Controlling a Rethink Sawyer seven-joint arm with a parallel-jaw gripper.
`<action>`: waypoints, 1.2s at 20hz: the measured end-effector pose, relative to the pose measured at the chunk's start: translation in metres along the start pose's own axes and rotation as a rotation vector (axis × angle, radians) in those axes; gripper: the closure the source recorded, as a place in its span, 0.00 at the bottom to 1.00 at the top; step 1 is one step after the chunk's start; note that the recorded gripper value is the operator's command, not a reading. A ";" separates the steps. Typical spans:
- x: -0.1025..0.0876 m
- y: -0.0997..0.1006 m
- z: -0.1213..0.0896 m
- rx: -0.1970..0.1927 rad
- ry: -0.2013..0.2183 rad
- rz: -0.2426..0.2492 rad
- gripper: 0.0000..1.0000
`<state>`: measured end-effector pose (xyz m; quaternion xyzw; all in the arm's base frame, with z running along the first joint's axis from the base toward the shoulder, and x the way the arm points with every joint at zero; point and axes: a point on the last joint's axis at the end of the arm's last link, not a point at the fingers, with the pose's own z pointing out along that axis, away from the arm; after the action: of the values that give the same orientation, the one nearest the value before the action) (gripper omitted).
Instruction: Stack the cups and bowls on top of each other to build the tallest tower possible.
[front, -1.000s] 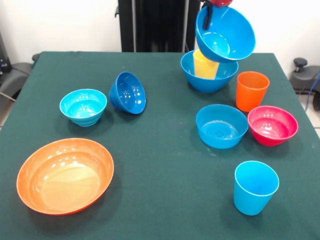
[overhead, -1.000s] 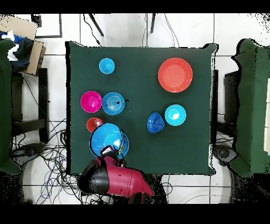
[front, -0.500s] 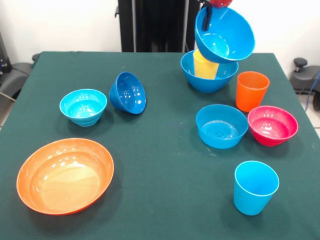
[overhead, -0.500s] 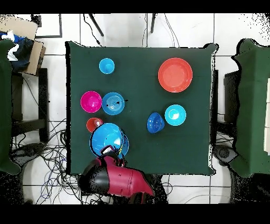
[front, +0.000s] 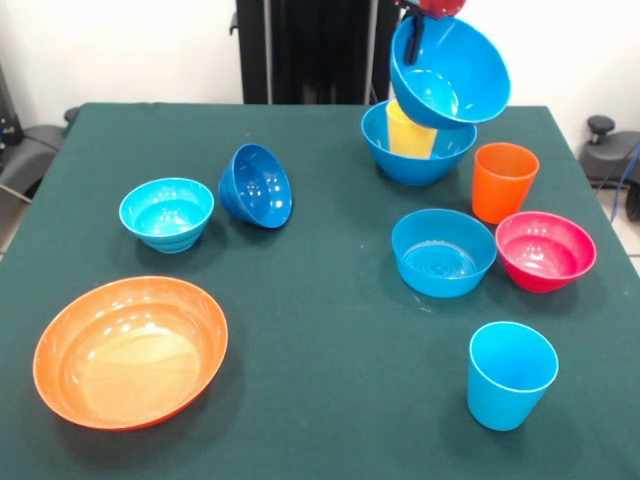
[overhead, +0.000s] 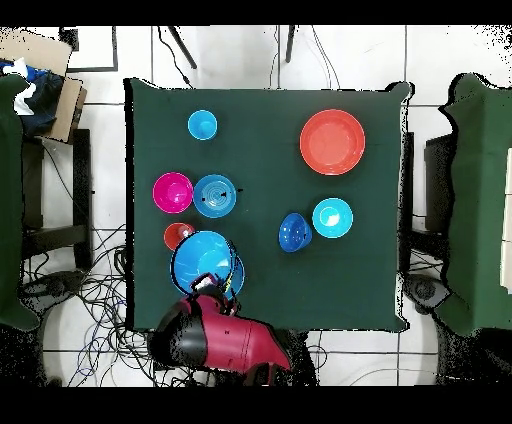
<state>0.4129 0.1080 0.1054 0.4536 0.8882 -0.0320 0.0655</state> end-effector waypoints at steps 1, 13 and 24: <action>0.000 0.000 0.001 -0.002 -0.003 -0.001 1.00; 0.007 -0.010 0.026 -0.025 -0.045 -0.044 1.00; 0.016 -0.023 0.035 -0.023 -0.049 -0.068 1.00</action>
<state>0.3880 0.1038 0.0680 0.4215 0.9016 -0.0350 0.0913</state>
